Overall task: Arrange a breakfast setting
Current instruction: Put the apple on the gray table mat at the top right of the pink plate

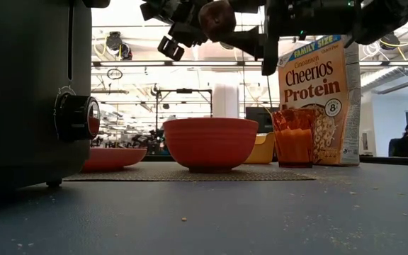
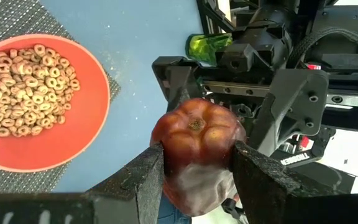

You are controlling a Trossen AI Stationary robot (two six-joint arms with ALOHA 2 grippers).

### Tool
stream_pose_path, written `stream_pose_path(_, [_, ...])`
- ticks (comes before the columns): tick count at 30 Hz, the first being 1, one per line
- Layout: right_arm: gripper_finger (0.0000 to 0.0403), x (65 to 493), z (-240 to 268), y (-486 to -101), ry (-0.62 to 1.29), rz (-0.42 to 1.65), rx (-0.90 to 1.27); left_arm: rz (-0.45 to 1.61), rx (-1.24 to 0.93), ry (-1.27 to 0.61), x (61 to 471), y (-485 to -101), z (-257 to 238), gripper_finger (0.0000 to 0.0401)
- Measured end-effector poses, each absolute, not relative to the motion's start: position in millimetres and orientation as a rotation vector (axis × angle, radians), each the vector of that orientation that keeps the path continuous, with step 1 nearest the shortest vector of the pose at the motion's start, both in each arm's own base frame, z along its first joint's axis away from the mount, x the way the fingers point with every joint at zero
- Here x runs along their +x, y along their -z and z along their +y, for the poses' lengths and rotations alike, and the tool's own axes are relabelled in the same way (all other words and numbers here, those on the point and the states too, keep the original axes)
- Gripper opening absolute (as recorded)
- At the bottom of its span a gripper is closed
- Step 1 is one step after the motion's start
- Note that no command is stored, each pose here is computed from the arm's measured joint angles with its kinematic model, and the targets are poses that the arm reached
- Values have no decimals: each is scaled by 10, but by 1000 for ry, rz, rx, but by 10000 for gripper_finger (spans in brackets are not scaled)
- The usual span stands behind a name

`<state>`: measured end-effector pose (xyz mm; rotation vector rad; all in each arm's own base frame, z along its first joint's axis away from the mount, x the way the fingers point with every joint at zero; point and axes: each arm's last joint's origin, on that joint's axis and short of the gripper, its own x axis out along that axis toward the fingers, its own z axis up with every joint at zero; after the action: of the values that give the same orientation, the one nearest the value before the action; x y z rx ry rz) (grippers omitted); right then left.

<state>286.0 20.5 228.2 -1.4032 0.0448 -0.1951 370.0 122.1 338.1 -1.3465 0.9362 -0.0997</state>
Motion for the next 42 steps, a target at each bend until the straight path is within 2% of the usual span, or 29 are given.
stream_pose_path(3, [257,2860,205,-2283,196,41,-1367,937,-1348,99,3700,-3381,1221,177])
stream_pose_path(9, [269,2860,204,-2282,196,41,-1359,934,-1343,94,3700,-3380,1222,177])
stream_pose_path(16, [263,2859,204,-2277,195,46,-1361,924,-1300,94,3702,-3377,1226,180])
stream_pose_path(19, [264,2858,205,-2275,193,46,-1352,917,-1266,93,3703,-3375,1229,199])
stream_pose_path(24, [265,2859,208,-2255,177,54,-1320,890,-1185,48,3707,-3371,1250,253])
stream_pose_path(29, [263,2859,216,-2240,165,55,-1219,867,-1131,-8,3681,-3362,1340,284])
stream_pose_path(42, [267,2858,242,-2188,139,63,-758,805,-919,-21,3516,-3352,1711,287])
